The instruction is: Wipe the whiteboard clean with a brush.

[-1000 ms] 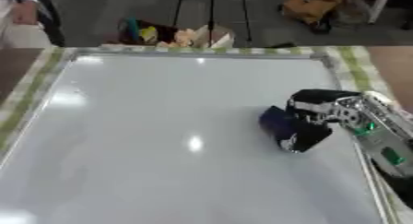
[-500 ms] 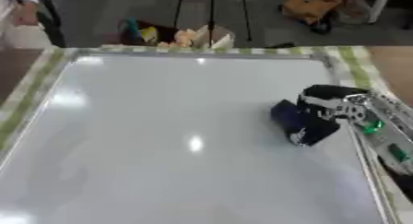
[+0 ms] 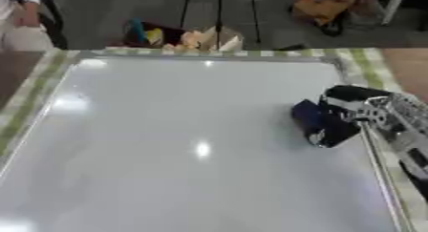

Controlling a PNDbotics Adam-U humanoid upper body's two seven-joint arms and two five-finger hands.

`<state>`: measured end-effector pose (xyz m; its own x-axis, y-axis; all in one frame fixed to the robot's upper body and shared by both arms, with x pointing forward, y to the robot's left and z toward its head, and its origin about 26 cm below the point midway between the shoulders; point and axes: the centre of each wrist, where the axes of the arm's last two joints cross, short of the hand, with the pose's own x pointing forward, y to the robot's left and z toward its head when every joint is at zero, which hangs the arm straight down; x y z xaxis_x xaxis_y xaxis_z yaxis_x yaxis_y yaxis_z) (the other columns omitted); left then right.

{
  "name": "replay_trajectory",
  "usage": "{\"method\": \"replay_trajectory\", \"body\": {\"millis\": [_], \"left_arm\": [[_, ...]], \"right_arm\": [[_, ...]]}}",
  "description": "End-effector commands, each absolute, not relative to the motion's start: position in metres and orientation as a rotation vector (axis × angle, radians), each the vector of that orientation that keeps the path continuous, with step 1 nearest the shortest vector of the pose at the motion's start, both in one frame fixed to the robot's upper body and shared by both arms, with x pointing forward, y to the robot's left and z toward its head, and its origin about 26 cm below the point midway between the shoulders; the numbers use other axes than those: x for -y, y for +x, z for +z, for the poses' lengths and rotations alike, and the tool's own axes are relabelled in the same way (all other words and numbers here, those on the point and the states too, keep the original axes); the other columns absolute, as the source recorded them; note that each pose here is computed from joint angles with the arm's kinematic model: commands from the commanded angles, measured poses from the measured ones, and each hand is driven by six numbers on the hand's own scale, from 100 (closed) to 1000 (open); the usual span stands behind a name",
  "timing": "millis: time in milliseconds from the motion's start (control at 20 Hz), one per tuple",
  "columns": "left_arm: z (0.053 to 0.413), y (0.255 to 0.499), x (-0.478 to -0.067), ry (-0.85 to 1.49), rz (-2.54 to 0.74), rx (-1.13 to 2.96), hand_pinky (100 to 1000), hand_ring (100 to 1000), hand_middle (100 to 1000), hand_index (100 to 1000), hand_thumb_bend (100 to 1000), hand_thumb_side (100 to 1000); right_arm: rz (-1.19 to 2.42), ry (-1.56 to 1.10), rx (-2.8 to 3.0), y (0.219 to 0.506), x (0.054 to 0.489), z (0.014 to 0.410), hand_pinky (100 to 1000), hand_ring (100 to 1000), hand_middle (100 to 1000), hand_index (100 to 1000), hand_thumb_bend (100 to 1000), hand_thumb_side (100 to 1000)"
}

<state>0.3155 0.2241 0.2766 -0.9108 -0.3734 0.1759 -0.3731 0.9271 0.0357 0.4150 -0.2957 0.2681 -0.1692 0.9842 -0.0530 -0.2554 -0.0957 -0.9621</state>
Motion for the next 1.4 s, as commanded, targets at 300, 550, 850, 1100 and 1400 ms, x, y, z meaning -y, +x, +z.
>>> {"method": "replay_trajectory", "body": {"millis": [300, 550, 850, 1100, 1400], "left_arm": [[0.285, 0.312, -0.224, 0.570, 0.000, 2.938, 702, 824, 758, 767, 214, 974], [0.285, 0.312, -0.225, 0.571, 0.000, 2.937, 702, 824, 758, 768, 215, 974], [0.285, 0.312, -0.225, 0.573, 0.003, 2.936, 702, 823, 758, 768, 215, 974], [0.285, 0.312, -0.226, 0.576, 0.003, 2.936, 702, 823, 757, 768, 216, 973], [0.285, 0.312, -0.226, 0.576, 0.003, 2.935, 702, 823, 757, 768, 216, 973]], "right_arm": [[1.461, -1.042, 1.045, 0.415, 0.310, 0.273, 521, 546, 250, 378, 100, 335], [1.475, -1.033, 1.037, 0.415, 0.308, 0.270, 524, 551, 251, 377, 100, 331], [1.570, -1.001, 1.005, 0.409, 0.302, 0.260, 523, 554, 254, 376, 100, 328], [1.610, -0.956, 0.993, 0.404, 0.300, 0.258, 518, 552, 253, 374, 100, 324], [1.626, -0.917, 1.001, 0.400, 0.296, 0.261, 503, 539, 243, 367, 100, 322]]}}
